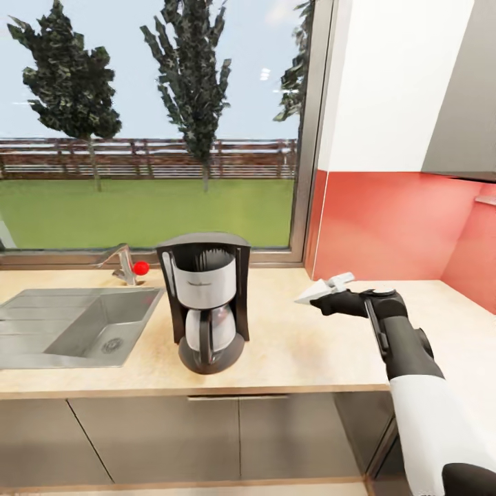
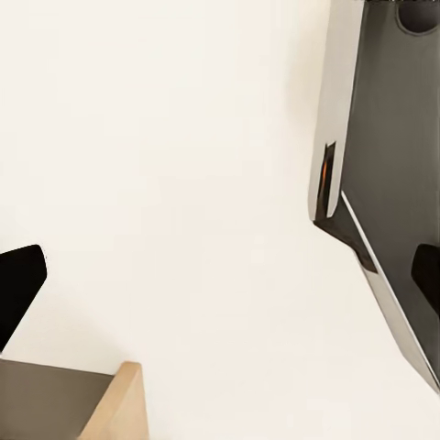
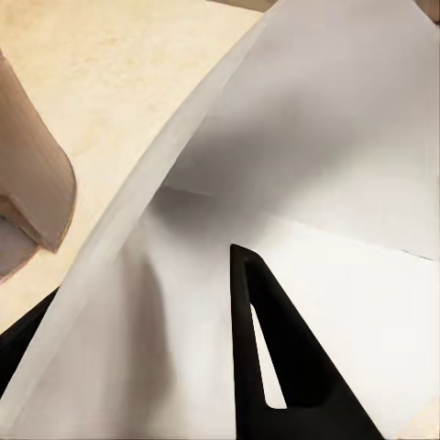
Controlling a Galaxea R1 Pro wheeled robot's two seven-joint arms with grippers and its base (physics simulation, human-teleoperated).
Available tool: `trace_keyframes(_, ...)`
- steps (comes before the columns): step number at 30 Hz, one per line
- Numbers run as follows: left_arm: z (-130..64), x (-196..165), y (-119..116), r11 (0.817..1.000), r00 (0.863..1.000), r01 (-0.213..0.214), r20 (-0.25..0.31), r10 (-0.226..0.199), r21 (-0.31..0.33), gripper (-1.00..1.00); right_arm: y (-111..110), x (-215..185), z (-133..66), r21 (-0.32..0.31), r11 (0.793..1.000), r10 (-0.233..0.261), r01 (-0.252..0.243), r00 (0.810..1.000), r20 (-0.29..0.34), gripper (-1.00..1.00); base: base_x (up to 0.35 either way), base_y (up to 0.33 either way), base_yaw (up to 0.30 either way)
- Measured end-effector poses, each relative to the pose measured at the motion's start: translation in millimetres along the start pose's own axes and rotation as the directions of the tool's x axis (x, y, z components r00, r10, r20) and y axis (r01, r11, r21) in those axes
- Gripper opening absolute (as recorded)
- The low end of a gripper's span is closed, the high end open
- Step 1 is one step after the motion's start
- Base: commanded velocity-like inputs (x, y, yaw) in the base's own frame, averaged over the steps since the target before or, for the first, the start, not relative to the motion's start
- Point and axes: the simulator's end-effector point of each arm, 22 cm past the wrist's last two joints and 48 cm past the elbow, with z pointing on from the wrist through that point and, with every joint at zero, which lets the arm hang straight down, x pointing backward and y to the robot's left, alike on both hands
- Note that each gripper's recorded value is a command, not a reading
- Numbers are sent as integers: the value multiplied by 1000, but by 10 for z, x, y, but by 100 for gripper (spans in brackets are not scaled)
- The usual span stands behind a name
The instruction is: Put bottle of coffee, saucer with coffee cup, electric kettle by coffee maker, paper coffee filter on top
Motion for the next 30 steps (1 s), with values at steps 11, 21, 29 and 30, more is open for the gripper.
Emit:
trace_keyframes(11,4,-27,-2,1000,1000,0,4,0,0,100,-94,-147,-117,24,1000,4,-5,999,45,-100,-105,275,-12)
trace_keyframes(21,4,-30,5,1000,1000,1,6,-1,-1,100,-96,-150,-118,25,1000,5,-6,999,46,-100,-1,69,-142)
trace_keyframes(29,21,-186,4,1000,999,1,38,-1,-1,100,-95,-120,-97,21,1000,7,-8,999,39,-100,0,0,-102)
trace_keyframes(30,21,-195,2,1000,999,1,40,-1,-1,100,-95,-120,-97,21,1000,7,-8,999,40,-100,0,0,-15)
